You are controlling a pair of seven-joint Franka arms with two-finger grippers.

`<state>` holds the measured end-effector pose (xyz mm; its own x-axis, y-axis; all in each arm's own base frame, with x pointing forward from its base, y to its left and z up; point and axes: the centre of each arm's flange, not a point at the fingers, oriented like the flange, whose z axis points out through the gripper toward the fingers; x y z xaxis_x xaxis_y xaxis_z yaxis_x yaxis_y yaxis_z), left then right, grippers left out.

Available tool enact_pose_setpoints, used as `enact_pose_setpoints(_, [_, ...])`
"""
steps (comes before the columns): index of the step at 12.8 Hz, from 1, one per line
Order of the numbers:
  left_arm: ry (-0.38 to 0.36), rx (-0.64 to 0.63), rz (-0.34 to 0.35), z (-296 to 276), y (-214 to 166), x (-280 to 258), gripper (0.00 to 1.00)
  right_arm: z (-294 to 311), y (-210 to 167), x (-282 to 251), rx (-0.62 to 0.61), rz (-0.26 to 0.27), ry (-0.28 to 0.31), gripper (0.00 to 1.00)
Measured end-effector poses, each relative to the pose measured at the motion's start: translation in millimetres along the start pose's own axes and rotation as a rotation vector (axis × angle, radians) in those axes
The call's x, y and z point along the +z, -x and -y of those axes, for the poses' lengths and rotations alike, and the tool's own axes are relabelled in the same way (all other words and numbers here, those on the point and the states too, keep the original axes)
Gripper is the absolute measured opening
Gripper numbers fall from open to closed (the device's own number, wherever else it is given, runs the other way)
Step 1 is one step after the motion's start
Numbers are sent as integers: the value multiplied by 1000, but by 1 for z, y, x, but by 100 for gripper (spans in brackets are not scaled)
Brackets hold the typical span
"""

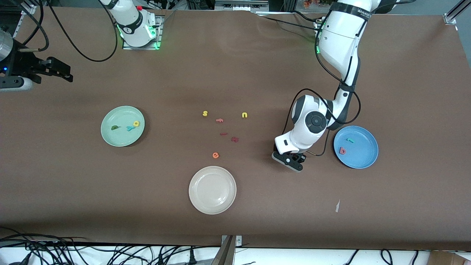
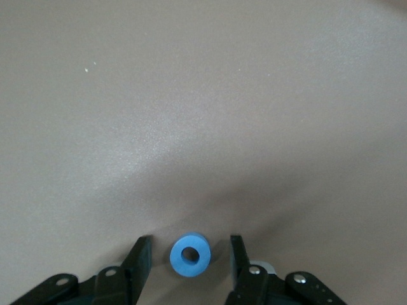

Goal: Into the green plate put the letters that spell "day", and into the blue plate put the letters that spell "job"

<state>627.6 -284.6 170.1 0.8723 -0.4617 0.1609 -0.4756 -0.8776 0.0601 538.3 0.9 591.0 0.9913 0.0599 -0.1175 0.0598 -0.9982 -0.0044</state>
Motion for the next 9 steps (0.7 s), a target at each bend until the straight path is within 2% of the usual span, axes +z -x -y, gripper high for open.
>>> enact_pose_setpoints(3, [-4,1,-5,0,0,0,55,0,-3,2,5,-2,-1,100])
enact_pose_setpoints(4, [-6,1,-8,1,-1,0,47,0,-4,1,6,-5,-2,100])
enact_pose_setpoints(5, [-6,1,-8,1,-1,0,46,0,-5,0,7,-17,-3,100])
enact_pose_setpoints(7, [-11,3,-11,3,-2,-2,29,-1,-11,-3,10,-65,-1,100])
enact_pose_setpoints(9, [-12,5,-11,2,-2,-2,28,-5,-20,-5,20,-133,2,100])
